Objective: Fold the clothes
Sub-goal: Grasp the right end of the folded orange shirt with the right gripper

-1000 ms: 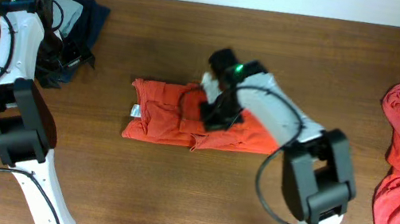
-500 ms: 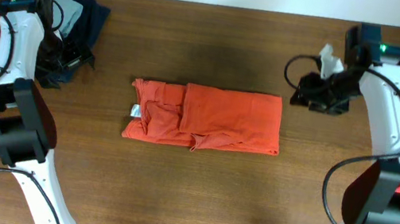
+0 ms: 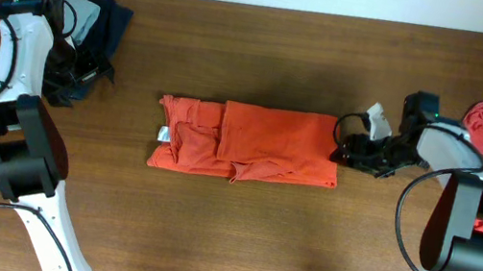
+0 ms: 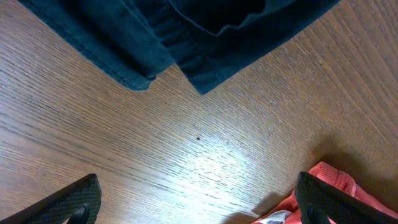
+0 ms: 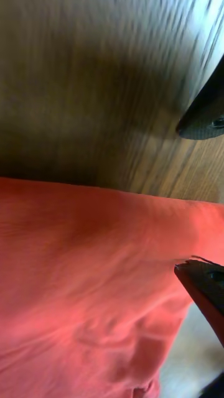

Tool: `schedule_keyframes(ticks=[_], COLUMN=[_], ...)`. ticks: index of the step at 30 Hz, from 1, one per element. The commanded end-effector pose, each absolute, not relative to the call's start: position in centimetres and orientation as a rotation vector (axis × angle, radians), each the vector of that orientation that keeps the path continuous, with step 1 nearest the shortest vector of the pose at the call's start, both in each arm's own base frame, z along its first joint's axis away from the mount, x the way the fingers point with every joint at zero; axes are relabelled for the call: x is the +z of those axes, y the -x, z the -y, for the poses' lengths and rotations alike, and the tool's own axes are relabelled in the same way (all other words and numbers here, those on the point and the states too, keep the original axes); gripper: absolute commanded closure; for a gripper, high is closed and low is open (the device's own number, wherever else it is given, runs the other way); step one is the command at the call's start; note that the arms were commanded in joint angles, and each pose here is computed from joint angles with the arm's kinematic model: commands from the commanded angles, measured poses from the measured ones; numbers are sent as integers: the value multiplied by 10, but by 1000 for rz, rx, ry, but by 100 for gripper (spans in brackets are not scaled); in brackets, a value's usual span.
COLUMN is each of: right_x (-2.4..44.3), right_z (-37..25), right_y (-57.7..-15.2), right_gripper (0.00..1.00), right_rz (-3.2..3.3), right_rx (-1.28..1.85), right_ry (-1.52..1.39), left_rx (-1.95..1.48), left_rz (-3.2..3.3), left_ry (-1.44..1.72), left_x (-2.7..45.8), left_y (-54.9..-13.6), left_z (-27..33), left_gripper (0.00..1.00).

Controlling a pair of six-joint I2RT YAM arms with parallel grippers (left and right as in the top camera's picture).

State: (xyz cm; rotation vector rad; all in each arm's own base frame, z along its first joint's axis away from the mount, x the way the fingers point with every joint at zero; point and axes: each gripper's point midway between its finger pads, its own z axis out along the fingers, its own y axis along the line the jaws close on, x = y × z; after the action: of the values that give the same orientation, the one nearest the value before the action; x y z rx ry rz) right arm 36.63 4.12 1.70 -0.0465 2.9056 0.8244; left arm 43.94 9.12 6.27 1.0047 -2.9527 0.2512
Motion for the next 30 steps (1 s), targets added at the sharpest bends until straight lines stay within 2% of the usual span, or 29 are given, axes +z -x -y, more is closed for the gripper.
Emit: schedule_keyframes(ticks=[1,5,16,22,23,24,26,28,30], right_x=[17,18,9,5,5,5,5,6,8], right_z=[-55,-59,-96,-78,-73,-66,-54,-40,-22], right_y=[-366,-374,-378,-381,-382,-382,-384,-384,-385], right_gripper=[33,33,34,50,57,73,91,96,96], right_rz=[-2874,-2858,-2848,-2861,-2861,-2860,-2855,-2854,-2848], right_rx=[899,899,923,858,856,854,850,847,841], right_ry=[66,20,138,87,68,41,-7,-64,-132], left_rx=[254,255,255,255,255,255,254,255,255], left_rz=[2968,2968,2968,2968,2968,2968,2968,2968,2968], left_ry=[-1021,-1021,-1021,-1021,-1021,-1021,-1021,-1021,-1021], left_x=[69,69,69,69,69,69,69,69,69], left_y=[-443,-443,-443,-443,-443,-443,-443,-443,-443], left_z=[-93,-93,-93,-93,-93,-93,-93,-93,-93], left_gripper=[1,1,1,1,1,1,1,1,1])
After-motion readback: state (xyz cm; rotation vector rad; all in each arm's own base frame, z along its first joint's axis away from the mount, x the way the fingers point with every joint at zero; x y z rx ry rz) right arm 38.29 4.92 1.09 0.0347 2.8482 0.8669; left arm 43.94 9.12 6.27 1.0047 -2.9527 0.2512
